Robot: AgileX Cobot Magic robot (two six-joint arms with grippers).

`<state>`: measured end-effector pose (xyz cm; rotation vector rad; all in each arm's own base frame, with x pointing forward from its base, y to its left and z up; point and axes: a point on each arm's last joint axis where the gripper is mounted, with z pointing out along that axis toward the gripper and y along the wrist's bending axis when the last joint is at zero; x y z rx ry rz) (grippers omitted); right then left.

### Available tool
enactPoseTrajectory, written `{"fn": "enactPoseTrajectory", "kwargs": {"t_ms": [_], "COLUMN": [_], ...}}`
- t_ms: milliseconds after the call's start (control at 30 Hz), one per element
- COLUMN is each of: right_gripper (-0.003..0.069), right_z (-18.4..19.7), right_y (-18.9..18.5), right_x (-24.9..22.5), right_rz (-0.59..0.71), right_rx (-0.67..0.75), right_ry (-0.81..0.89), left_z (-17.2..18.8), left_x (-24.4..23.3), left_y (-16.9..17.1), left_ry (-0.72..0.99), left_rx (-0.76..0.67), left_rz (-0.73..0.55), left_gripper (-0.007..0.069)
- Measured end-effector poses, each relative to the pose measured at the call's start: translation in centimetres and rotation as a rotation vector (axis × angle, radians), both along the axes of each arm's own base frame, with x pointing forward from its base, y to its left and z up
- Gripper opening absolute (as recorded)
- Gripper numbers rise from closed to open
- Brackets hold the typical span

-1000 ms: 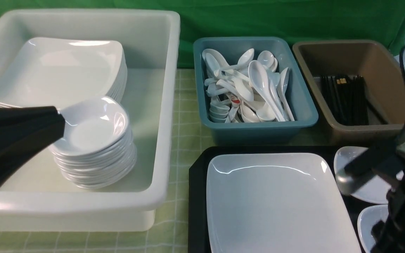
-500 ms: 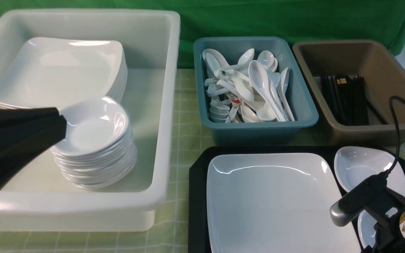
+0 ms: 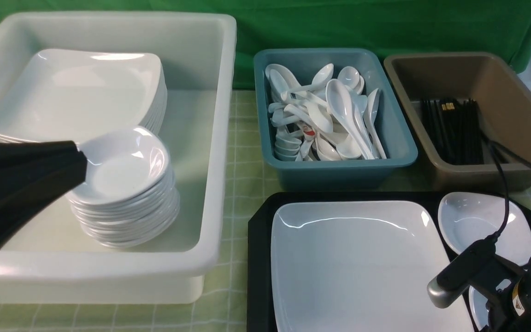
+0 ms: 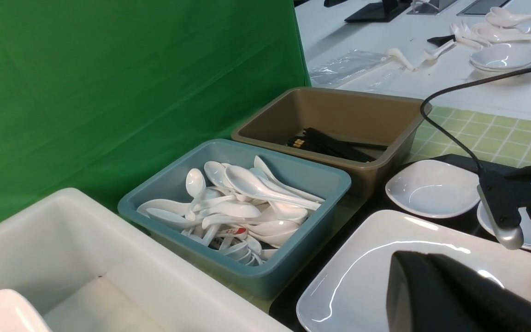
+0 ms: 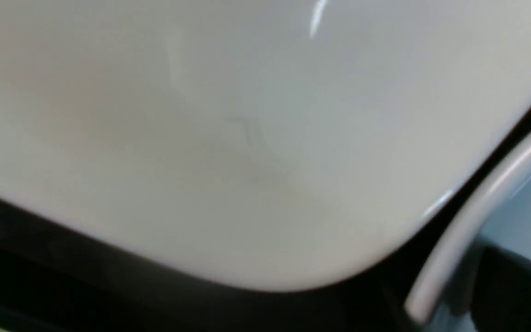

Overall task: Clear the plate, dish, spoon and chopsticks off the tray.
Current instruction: Use the right arm to grab a small plate from the dinner plate, then use the right arm to put the small plate into the large storage box on the left

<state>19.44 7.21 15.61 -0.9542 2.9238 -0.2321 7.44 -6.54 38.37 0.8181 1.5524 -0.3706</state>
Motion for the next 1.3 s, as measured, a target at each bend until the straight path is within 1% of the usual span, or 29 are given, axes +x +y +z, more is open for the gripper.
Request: {"fn": "enactPoseTrajectory", "kwargs": {"t_ms": [33,167,200,333,367,400,433,500,533,600,667,700,767,833,867,900,933,967,1033,1067,1167,1267,1300], "right_gripper": [0.0273,0.0217,0.0213,0.0087,0.0078,0.0065,0.0064,0.0064,0.0064,0.0064,0.0064,0.0064,0.0064,0.0064,0.0064,0.0064,0.0064,0.0064,0.0064,0.0064,0.0064,0.0064,0.0064], "right_z": [0.3,1.6,1.7,5.1,5.2,7.1,8.1,12.3,14.6,17.8,21.6,22.6,25.1,26.8,26.9,27.2,27.0,26.4,25.4,23.9,21.2,17.6,17.8], "right_y": [0.0,-0.1,-0.1,-0.2,-0.2,-0.1,0.1,1.1,2.0,3.3,5.9,6.9,10.0,14.0,14.5,16.2,19.8,22.0,25.3,27.8,31.3,34.2,34.2], "right_x": [0.1,0.1,0.1,-0.1,-0.1,-0.4,-0.6,-0.7,-0.7,-0.7,-0.9,-0.9,-0.9,-0.9,-0.8,-0.7,-0.2,0.3,1.2,2.1,3.7,5.7,5.7], "right_rz": [0.001,-0.017,-0.018,-0.062,-0.065,-0.101,-0.117,-0.14,-0.129,-0.09,0.023,0.064,0.211,0.363,0.405,0.483,0.598,0.662,0.741,0.788,0.859,0.906,0.909], "right_rx": [0.002,0.0,0.002,0.005,0.005,0.02,0.039,0.11,0.152,0.218,0.318,0.346,0.417,0.463,0.48,0.496,0.52,0.52,0.523,0.515,0.485,0.41,0.409], "right_ry": [-0.01,-0.02,-0.024,-0.031,-0.029,-0.021,-0.027,-0.104,-0.157,-0.239,-0.343,-0.369,-0.447,-0.519,-0.522,-0.552,-0.588,-0.601,-0.627,-0.631,-0.636,-0.629,-0.637], "left_z": [0.0,0.0,0.0,0.0,0.0,-0.1,-0.1,-0.3,-0.3,-0.3,-0.1,0.1,0.5,1.0,1.0,1.3,1.5,1.6,1.6,1.5,1.4,1.1,1.1], "left_x": [0.0,0.0,0.0,0.0,0.0,0.0,0.0,0.0,0.0,0.2,0.2,0.1,-0.2,-1.0,-1.1,-1.6,-2.7,-3.2,-4.2,-4.9,-6.0,-6.4,-6.5], "left_y": [0.0,0.0,0.0,0.0,0.0,0.0,0.0,0.0,0.2,0.5,1.3,1.7,2.7,4.1,4.3,5.0,5.9,6.4,7.0,7.5,8.1,8.2,8.3], "left_ry": [0.002,0.003,0.003,0.003,0.003,0.004,0.006,0.017,0.022,0.036,0.055,0.073,0.083,0.099,0.105,0.106,0.107,0.103,0.099,0.098,0.096,0.115,0.115], "left_rx": [0.001,0.002,0.002,0.002,0.002,0.005,0.007,0.026,0.032,0.038,0.054,0.05,0.073,0.068,0.059,0.051,0.025,0.009,-0.019,-0.043,-0.073,-0.084,-0.084], "left_rz": [-0.001,-0.001,-0.001,-0.001,-0.001,-0.002,-0.003,0.0,0.014,0.058,0.133,0.163,0.249,0.335,0.345,0.38,0.415,0.425,0.433,0.437,0.434,0.426,0.426], "left_gripper": [0.0011,0.0011,0.0011,0.0011,0.0011,0.0011,0.0011,0.0011,0.0011,0.0011,0.0011,0.0011,0.0011,0.0011,0.0011,0.0011,0.0011,0.0011,0.0011,0.0011,0.0011,0.0011,0.0011]}}
